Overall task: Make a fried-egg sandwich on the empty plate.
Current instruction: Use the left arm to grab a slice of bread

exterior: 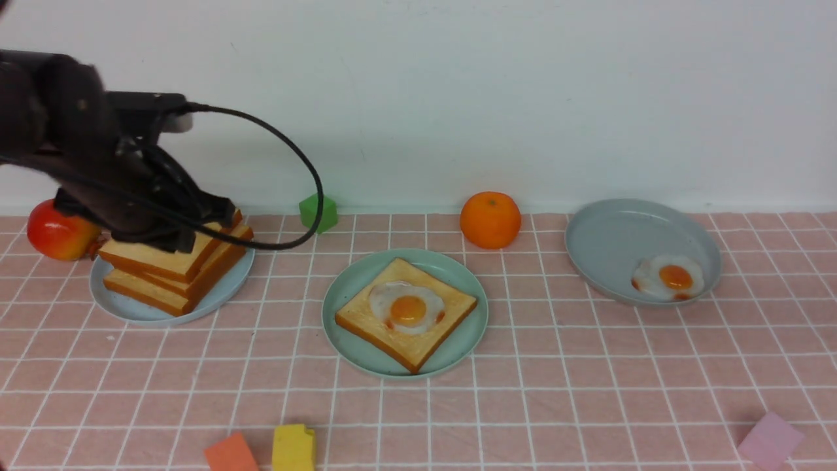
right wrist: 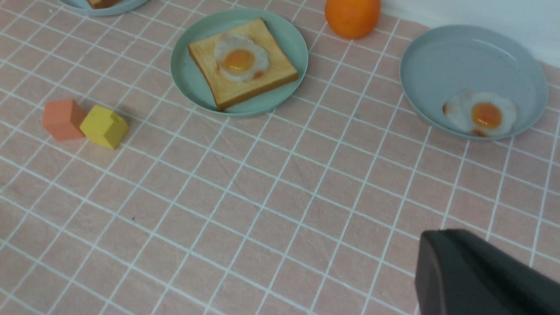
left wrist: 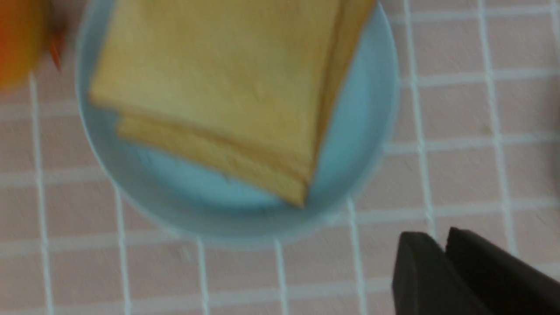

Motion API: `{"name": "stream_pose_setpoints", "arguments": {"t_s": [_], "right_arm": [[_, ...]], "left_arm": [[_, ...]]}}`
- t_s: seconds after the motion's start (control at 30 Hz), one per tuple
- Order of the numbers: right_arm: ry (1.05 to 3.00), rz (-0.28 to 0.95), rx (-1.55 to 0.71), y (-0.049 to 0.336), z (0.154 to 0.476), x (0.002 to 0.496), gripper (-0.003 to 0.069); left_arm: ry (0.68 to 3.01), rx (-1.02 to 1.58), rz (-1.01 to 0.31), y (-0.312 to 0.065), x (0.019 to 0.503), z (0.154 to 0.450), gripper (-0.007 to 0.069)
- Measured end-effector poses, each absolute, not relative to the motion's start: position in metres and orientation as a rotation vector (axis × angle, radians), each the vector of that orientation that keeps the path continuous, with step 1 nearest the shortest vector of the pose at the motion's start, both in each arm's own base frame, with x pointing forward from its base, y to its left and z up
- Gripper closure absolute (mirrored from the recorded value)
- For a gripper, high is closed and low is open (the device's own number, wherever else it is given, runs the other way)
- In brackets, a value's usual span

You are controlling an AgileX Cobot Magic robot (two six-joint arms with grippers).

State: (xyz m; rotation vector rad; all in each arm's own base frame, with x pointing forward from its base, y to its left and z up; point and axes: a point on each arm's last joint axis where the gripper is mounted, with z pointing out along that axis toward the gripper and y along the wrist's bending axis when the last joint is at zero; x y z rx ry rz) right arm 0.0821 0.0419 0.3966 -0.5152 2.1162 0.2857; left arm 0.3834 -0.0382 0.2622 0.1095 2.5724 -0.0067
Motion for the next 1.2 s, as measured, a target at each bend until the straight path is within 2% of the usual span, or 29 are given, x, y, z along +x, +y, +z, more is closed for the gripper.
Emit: {"name": "stream_pose_setpoints", "arguments": {"t_s": [0.1,0.17,0.3,0.5,0.83,0.97,1.2], "right_arm": [[2.064,0.292,-0.500,0.043,0.401,0.085,0.0656],[2.039,0.294,-0.492,0.043,0.403,0.086,0.0656],[2.020,0.303,-0.485,0.044,0.404,0.087,0.0654],[2.010,0.306,-0.482,0.044,0.405,0.087,0.0652],[2.009,0.306,-0.482,0.044,0.405,0.087,0.0650],[2.010,0.312,-0.481,0.044,0.405,0.087,0.0649],[2.011,0.332,-0.479,0.045,0.405,0.086,0.0648]], "left_arm": [[2.570,0.156,0.055,-0.037,0.404,0.244,0.0361],[2.555,0.202,0.098,-0.036,0.413,0.232,0.0303],[2.504,0.309,0.197,-0.033,0.426,0.216,0.0251],[2.483,0.360,0.220,-0.034,0.435,0.197,0.0244],[2.477,0.387,0.239,-0.034,0.438,0.192,0.0244],[2.491,0.413,0.250,-0.034,0.441,0.179,0.0244],[2.482,0.460,0.291,-0.032,0.444,0.175,0.0286]]}}
